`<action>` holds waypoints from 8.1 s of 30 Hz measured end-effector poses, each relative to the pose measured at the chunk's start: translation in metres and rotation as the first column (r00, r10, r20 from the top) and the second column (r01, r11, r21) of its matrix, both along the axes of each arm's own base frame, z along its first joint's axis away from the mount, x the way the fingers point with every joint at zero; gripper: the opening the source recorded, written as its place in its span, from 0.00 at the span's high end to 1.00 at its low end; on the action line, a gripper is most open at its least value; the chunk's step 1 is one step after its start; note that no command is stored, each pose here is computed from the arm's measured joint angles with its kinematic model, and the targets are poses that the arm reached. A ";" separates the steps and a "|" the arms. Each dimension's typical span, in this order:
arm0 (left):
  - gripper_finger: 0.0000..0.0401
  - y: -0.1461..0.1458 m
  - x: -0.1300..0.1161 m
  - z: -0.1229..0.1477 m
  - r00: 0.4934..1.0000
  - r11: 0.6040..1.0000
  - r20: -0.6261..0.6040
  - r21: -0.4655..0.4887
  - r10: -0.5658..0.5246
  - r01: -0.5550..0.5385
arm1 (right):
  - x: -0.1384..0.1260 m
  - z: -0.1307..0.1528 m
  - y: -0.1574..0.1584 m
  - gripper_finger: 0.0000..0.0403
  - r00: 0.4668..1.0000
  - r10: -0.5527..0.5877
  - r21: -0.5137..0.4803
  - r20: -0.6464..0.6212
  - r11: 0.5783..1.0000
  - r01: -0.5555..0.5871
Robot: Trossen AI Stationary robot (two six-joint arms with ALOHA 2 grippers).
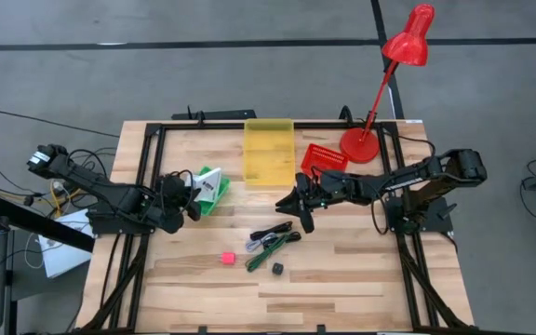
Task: Pick and place items into bin
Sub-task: Put the white box into the green basket, then put the green charger cable into the yellow bin
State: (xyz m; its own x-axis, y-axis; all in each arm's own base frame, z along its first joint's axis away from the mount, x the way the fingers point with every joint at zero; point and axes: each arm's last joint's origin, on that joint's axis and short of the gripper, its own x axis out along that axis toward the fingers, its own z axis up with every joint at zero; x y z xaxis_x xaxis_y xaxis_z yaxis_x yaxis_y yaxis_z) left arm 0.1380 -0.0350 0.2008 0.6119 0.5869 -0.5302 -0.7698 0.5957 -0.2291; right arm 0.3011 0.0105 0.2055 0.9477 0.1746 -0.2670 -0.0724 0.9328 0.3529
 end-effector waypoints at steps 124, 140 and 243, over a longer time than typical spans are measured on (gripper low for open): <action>0.57 -0.028 0.001 0.004 0.965 0.957 0.005 0.122 -0.264 0.261 | -0.016 -0.023 0.047 0.80 0.919 0.216 -0.584 -0.331 0.717 -0.379; 0.57 -0.065 0.013 0.022 0.405 0.454 0.207 0.469 -0.891 0.758 | -0.011 -0.001 0.048 0.80 0.847 0.213 -0.552 -0.487 0.676 -0.488; 0.57 -0.062 0.025 -0.006 0.454 0.510 0.233 0.430 -0.860 0.745 | 0.060 0.070 -0.178 1.00 0.429 -0.414 -0.554 -0.803 0.784 -0.280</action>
